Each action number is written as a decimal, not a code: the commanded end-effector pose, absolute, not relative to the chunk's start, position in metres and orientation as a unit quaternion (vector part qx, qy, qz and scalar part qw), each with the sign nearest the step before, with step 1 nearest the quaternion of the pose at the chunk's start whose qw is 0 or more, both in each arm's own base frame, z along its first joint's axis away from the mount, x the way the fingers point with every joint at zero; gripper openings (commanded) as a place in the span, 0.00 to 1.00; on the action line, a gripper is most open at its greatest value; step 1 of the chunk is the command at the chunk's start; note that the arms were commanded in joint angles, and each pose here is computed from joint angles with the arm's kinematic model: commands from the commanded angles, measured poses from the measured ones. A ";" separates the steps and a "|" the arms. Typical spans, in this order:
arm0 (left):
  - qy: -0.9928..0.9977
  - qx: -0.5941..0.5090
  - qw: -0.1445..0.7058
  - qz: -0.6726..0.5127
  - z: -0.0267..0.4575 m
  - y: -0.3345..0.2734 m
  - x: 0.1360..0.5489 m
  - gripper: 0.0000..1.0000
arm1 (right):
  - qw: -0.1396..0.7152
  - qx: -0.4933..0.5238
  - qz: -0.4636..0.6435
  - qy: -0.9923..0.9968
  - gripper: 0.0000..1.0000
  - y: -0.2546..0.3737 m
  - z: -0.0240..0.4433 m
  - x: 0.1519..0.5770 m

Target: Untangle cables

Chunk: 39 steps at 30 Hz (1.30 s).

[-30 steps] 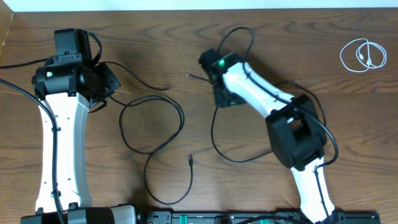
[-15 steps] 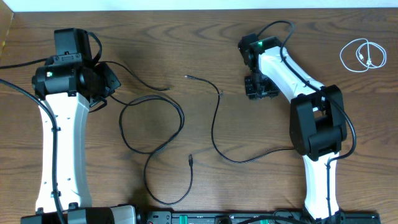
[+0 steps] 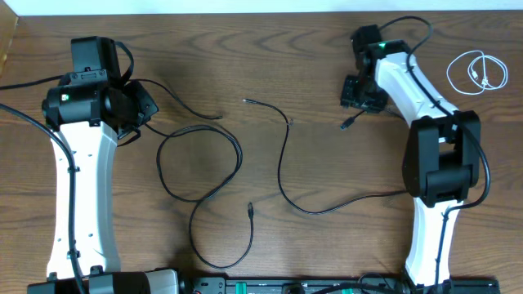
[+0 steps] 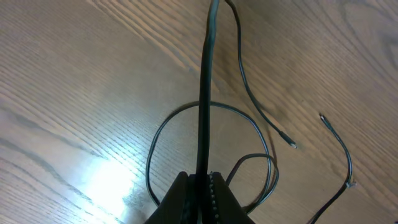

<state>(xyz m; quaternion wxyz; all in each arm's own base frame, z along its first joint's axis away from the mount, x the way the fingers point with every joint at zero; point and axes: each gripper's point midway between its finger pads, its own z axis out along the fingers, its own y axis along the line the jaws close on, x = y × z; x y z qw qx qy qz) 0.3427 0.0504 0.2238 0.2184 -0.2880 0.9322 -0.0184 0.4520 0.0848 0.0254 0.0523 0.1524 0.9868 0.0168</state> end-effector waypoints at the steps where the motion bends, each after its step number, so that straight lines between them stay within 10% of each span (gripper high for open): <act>1: 0.930 -0.292 0.221 -0.019 0.225 0.051 0.345 0.07 | 0.048 0.200 0.039 0.978 0.45 0.091 0.025 0.445; 10: 0.930 -0.293 0.221 -0.019 0.225 0.051 0.345 0.07 | 0.034 0.231 0.035 0.972 0.35 0.089 -0.003 0.431; 17: 0.930 -0.292 0.221 -0.019 0.225 0.051 0.345 0.07 | 0.060 0.148 0.097 0.982 0.01 0.117 -0.002 0.445; 26: 0.931 -0.293 0.216 -0.018 0.222 0.051 0.343 0.08 | 0.109 -0.002 0.405 0.908 0.01 0.251 0.079 0.475; 39: 0.936 -0.284 0.206 -0.014 0.192 0.051 0.344 0.08 | 0.184 0.070 0.394 0.898 0.01 0.327 0.083 0.496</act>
